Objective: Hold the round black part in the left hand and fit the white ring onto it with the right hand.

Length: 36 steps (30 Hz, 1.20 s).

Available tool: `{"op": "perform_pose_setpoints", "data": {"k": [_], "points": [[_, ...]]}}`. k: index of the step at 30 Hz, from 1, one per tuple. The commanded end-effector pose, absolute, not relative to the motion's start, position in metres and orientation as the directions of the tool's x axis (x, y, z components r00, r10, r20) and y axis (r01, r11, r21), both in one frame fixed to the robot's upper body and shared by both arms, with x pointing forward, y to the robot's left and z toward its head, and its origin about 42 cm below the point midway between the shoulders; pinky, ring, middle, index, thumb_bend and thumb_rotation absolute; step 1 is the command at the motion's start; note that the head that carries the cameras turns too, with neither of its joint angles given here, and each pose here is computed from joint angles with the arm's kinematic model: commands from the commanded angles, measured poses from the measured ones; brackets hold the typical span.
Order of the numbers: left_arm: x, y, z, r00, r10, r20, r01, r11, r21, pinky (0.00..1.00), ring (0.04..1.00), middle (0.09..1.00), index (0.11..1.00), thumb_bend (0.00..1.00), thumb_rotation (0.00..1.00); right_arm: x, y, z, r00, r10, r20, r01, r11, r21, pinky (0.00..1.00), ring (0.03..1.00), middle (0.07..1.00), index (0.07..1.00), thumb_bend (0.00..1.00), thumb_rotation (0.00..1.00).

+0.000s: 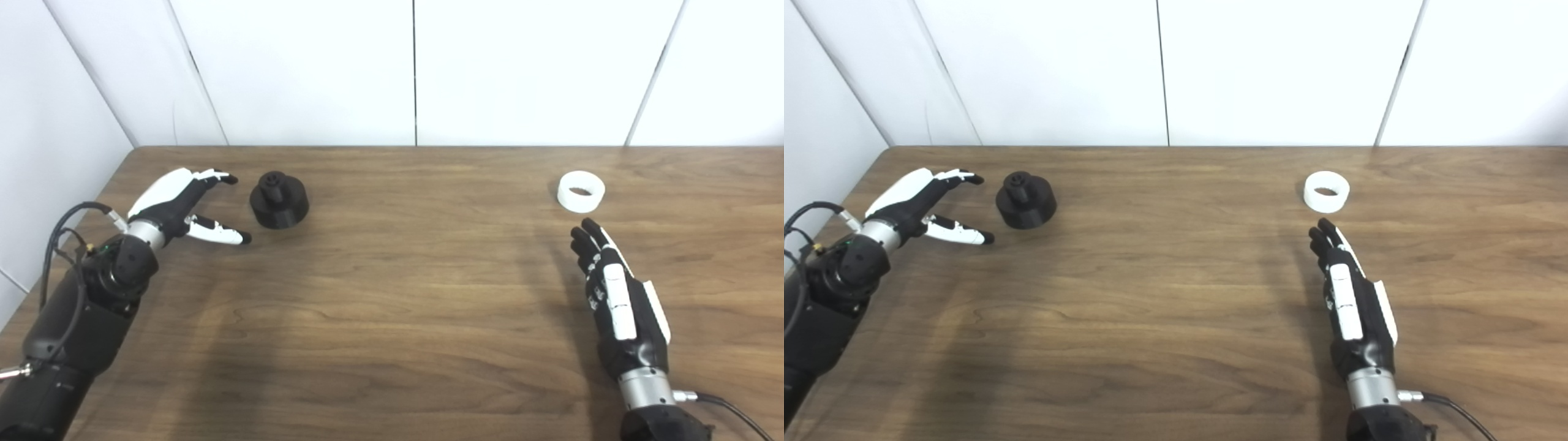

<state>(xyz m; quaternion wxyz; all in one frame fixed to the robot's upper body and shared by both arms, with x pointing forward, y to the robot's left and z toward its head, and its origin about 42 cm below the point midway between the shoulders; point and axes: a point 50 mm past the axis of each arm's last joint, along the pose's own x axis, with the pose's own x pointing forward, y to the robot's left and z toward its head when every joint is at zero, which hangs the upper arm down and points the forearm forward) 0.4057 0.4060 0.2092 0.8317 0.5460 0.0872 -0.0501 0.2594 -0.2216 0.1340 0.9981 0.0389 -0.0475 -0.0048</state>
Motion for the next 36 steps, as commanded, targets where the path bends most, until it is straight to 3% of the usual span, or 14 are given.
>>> {"op": "perform_pose_setpoints", "data": {"k": [1, 14, 24, 36], "points": [[0.421, 0.413, 0.246, 0.994, 0.013, -0.113, 0.101, 0.351, 0.931, 0.89, 1.000, 0.978, 0.871, 0.95, 0.32, 0.241, -0.226, 0.126, 0.995, -0.015, 0.094, 0.008, 0.997, 0.072, 1.00, 0.950, 0.910, 0.922, 0.54, 0.91], [0.435, 0.406, 0.254, 0.993, -0.007, -0.116, 0.110, 0.365, 0.925, 0.87, 1.000, 0.967, 0.843, 0.93, 0.24, 0.240, -0.224, 0.124, 0.996, -0.018, 0.088, 0.011, 0.997, 0.072, 1.00, 0.946, 0.902, 0.921, 0.55, 0.89], [0.447, 0.406, 0.253, 0.981, 0.008, -0.194, 0.179, 0.356, 0.917, 0.89, 1.000, 0.975, 0.864, 0.98, 0.33, 0.239, -0.225, 0.123, 0.995, -0.022, 0.095, 0.016, 0.997, 0.073, 1.00, 0.945, 0.900, 0.924, 0.54, 0.90], [0.456, 0.396, 0.250, 0.974, 0.008, -0.225, 0.208, 0.350, 0.913, 0.87, 1.000, 0.980, 0.879, 0.95, 0.30, 0.240, -0.226, 0.124, 0.995, -0.029, 0.099, 0.021, 0.996, 0.083, 1.00, 0.949, 0.903, 0.925, 0.54, 0.90]]}}
